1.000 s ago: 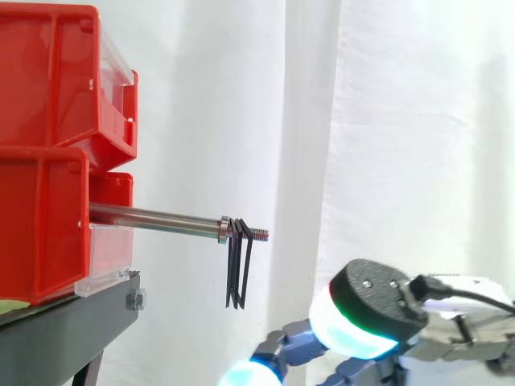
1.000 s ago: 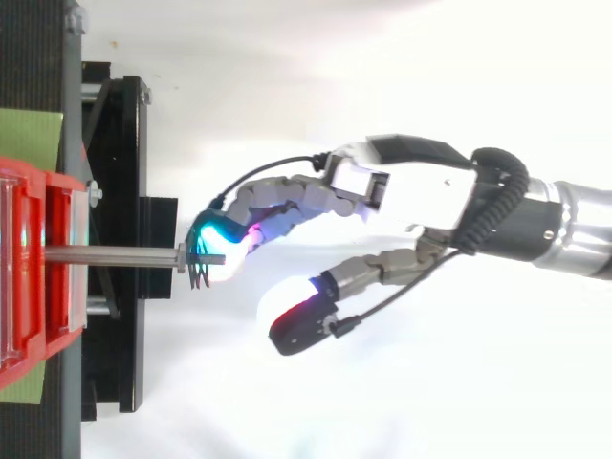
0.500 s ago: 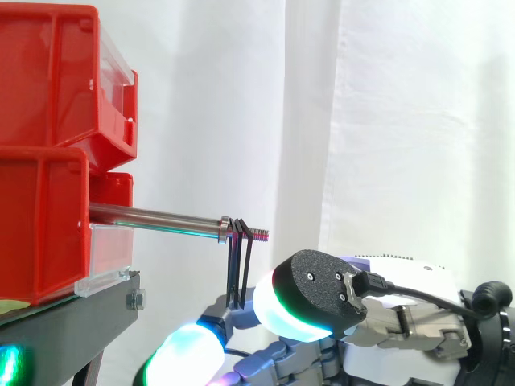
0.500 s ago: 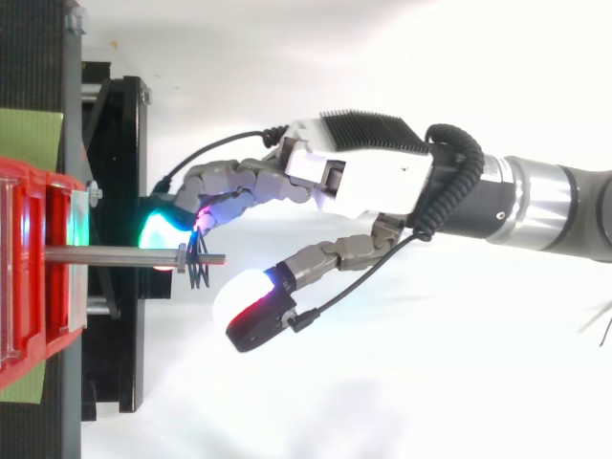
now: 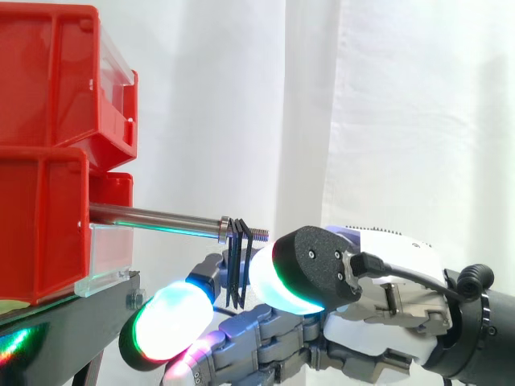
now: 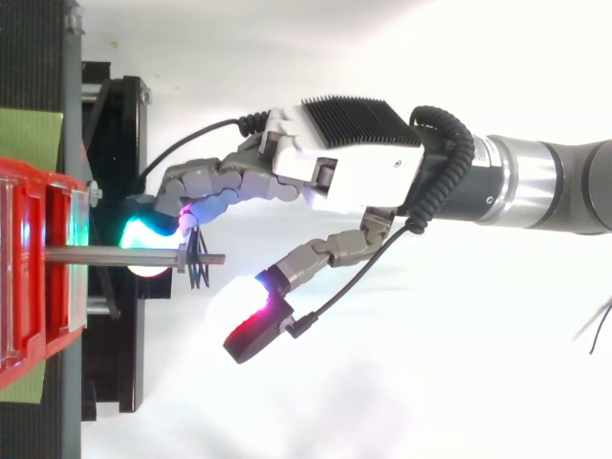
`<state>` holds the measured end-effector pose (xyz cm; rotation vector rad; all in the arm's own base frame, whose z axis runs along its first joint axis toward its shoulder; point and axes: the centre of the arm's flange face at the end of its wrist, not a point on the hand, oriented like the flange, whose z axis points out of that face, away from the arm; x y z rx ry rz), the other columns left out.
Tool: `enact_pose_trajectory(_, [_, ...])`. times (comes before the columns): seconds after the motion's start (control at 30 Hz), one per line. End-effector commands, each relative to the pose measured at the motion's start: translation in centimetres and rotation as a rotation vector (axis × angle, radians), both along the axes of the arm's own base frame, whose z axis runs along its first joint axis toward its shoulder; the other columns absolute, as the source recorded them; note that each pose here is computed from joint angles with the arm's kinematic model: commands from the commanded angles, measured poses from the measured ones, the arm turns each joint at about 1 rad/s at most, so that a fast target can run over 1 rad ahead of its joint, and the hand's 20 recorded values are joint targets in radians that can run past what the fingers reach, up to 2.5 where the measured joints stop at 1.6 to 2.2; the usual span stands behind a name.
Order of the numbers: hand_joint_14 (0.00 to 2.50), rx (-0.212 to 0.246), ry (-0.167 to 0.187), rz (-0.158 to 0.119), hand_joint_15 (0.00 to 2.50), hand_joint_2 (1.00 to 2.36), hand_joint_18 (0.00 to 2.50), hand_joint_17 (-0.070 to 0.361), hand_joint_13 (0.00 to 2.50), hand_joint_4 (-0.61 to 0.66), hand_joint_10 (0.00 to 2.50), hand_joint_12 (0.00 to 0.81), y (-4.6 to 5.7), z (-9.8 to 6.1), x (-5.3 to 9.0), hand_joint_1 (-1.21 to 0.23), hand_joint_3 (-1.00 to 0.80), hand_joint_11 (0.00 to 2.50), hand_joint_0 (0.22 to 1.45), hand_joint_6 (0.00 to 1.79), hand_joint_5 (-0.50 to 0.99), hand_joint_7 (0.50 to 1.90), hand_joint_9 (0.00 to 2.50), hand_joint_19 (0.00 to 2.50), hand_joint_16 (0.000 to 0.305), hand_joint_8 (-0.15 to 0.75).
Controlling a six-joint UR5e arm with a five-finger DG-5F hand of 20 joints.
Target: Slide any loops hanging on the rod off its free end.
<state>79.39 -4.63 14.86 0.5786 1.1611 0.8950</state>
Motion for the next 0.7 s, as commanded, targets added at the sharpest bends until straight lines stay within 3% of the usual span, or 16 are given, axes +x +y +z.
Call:
enact_pose_trajectory(0.0, [0.01, -0.022, -0.021, -0.005, 0.10, 1.00, 0.90, 0.110, 0.78, 0.26, 0.01, 0.307, -0.1, 0.2, 0.1, -0.59, -0.45, 0.19, 0.57, 0.50, -0.17, 1.08, 0.73, 0.37, 0.049, 0.304])
enact_pose_trajectory(0.13, [0.00, -0.031, -0.028, -0.010, 0.10, 1.01, 0.90, 0.109, 0.78, 0.26, 0.01, 0.304, -0.5, 0.3, 0.1, -0.60, -0.42, 0.18, 0.58, 0.50, -0.16, 1.09, 0.73, 0.38, 0.049, 0.302])
enact_pose_trajectory(0.33, [0.00, -0.041, -0.034, 0.004, 0.10, 1.01, 0.91, 0.108, 0.79, 0.25, 0.01, 0.301, -1.3, 0.4, 0.1, -0.61, -0.39, 0.19, 0.60, 0.50, -0.16, 1.12, 0.74, 0.38, 0.048, 0.301])
enact_pose_trajectory(0.67, [0.00, -0.039, -0.041, -0.005, 0.11, 1.01, 0.92, 0.107, 0.80, 0.24, 0.01, 0.297, -2.0, 0.5, 0.1, -0.62, -0.37, 0.20, 0.61, 0.50, -0.15, 1.16, 0.75, 0.37, 0.048, 0.299])
